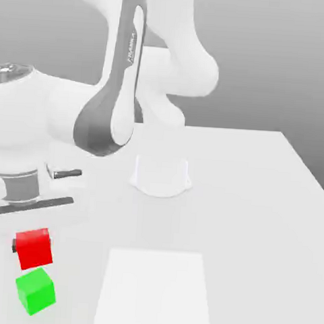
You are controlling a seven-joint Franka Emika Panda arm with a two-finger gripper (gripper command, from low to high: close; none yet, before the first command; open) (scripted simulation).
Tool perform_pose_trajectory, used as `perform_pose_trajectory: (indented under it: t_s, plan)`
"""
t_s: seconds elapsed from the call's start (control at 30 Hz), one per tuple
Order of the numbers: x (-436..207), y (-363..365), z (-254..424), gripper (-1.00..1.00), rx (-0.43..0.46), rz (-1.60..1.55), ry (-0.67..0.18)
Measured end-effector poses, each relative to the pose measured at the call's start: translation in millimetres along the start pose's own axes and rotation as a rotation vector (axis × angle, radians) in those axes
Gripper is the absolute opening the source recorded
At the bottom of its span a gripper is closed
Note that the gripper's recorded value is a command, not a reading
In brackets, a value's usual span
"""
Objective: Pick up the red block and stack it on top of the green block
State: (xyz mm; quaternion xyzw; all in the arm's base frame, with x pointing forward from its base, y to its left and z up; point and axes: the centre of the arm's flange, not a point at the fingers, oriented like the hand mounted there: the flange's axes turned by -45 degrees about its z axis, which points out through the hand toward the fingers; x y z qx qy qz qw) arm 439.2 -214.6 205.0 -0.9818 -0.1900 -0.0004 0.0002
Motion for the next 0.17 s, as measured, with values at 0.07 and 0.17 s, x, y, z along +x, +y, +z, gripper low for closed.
perform_pose_trajectory:
  t_s: [0.07,0.17]
  plan:
    - [-1.6,0.0,20.7,1.0,0.001,0.001,-0.001]
    - [-1.6,0.0,20.7,1.0,0.001,0.001,-0.001]
